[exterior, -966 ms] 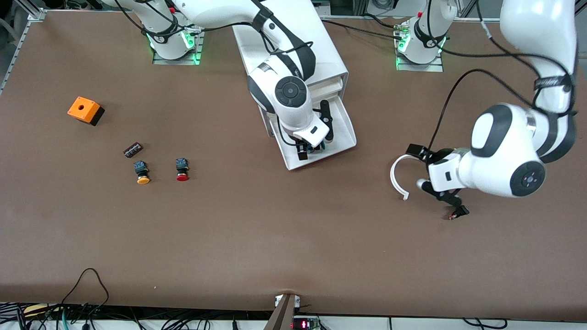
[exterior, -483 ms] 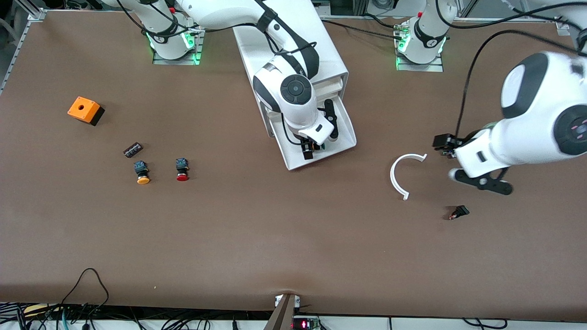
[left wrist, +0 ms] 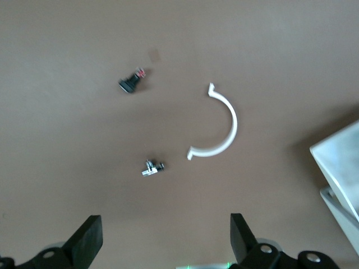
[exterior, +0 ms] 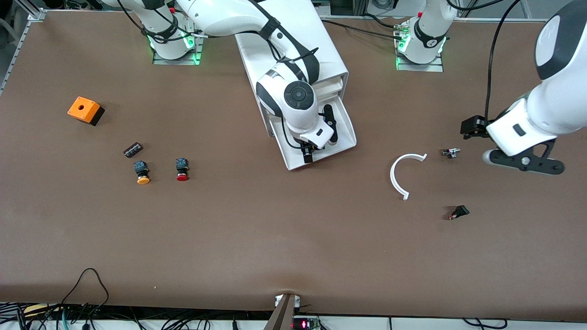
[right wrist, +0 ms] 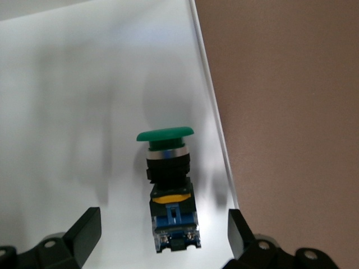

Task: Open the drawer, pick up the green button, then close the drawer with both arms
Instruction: 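Grasp the green button with the right gripper while the left gripper withdraws, then lift the green button out of the drawer with the right gripper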

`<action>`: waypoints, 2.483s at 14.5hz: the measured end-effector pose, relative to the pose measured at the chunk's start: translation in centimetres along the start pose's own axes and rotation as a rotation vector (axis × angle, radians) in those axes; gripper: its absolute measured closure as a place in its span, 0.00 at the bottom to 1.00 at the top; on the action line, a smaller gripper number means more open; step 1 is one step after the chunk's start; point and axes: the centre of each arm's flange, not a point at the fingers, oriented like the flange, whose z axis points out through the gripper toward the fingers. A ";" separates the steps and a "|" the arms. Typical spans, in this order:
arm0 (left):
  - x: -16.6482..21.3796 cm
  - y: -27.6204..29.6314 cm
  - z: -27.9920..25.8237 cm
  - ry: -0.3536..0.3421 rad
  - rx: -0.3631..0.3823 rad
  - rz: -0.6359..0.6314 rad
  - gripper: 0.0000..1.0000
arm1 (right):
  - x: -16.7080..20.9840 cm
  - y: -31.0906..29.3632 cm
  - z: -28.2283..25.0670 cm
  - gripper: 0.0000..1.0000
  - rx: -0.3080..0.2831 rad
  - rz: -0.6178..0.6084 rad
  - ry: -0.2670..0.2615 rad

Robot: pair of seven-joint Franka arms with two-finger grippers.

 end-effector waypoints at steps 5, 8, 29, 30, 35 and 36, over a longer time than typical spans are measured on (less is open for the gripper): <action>-4.5 -1.8 0.8 0.152 0.013 -0.170 0.00 | 0.3 -0.2 0.1 0.07 -0.003 -0.004 0.001; -5.8 -1.4 1.5 0.155 -0.008 -0.198 0.00 | 0.3 -0.2 0.1 0.18 -0.006 -0.008 -0.002; -6.9 -3.4 1.7 0.152 -0.047 -0.221 0.00 | 1.7 -0.8 -0.4 0.67 -0.106 -0.116 -0.083; -6.9 -3.4 1.9 0.148 -0.047 -0.220 0.00 | 1.7 -0.8 -0.5 0.67 -0.108 -0.117 -0.083; -6.9 -2.4 2.1 0.130 -0.047 -0.203 0.00 | 1.8 -0.2 -2.1 0.67 -0.135 -0.116 -0.075; -7.0 -2.3 2.1 0.118 -0.046 -0.201 0.00 | 1.5 0.3 -3.3 0.67 -0.154 -0.111 -0.074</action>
